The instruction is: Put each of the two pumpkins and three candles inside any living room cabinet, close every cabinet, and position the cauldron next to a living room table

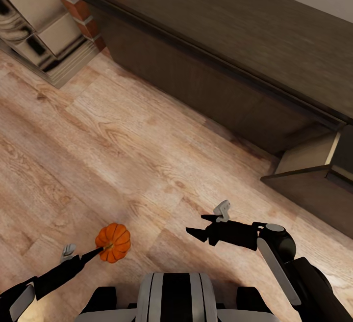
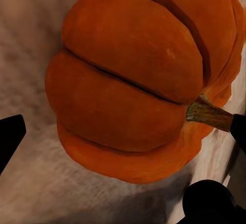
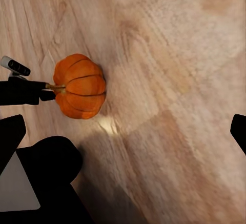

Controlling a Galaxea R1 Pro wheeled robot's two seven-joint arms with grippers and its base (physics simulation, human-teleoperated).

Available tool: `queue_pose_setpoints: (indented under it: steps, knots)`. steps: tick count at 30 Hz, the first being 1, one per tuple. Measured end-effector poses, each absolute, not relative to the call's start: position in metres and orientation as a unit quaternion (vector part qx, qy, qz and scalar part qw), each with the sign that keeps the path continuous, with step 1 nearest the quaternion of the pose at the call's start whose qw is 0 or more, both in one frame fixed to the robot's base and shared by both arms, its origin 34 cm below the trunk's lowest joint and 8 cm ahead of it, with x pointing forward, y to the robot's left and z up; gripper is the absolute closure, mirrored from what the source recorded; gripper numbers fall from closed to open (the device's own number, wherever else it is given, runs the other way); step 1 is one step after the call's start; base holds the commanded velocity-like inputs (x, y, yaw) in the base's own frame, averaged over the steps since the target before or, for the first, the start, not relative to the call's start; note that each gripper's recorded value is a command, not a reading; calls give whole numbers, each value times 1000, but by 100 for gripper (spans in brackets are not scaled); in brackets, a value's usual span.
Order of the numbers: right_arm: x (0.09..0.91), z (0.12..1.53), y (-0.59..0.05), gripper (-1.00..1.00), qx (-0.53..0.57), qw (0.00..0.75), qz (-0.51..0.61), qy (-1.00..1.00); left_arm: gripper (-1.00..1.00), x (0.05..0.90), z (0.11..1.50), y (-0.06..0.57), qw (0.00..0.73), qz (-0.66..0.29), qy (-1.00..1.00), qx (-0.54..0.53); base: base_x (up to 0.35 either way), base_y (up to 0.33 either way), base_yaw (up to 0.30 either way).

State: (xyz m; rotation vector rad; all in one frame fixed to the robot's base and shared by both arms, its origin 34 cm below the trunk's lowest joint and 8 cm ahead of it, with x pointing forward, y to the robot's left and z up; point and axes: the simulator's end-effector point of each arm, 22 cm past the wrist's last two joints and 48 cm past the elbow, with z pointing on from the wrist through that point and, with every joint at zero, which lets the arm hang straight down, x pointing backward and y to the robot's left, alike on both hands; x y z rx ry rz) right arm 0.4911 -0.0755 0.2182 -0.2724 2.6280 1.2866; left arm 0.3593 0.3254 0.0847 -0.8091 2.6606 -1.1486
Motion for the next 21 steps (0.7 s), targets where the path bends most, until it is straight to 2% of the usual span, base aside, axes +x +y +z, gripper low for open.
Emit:
queue_pose_setpoints:
  steps: [6,21]
  knots:
    - [491,218,-75,-100,-93,101,436,889,-100,361,88,323,69,-390,879,-267,104,0,0]
    - [491,218,-76,-100,-93,102,435,890,-100,361,85,317,63,-391,880,-263,4,0,0]
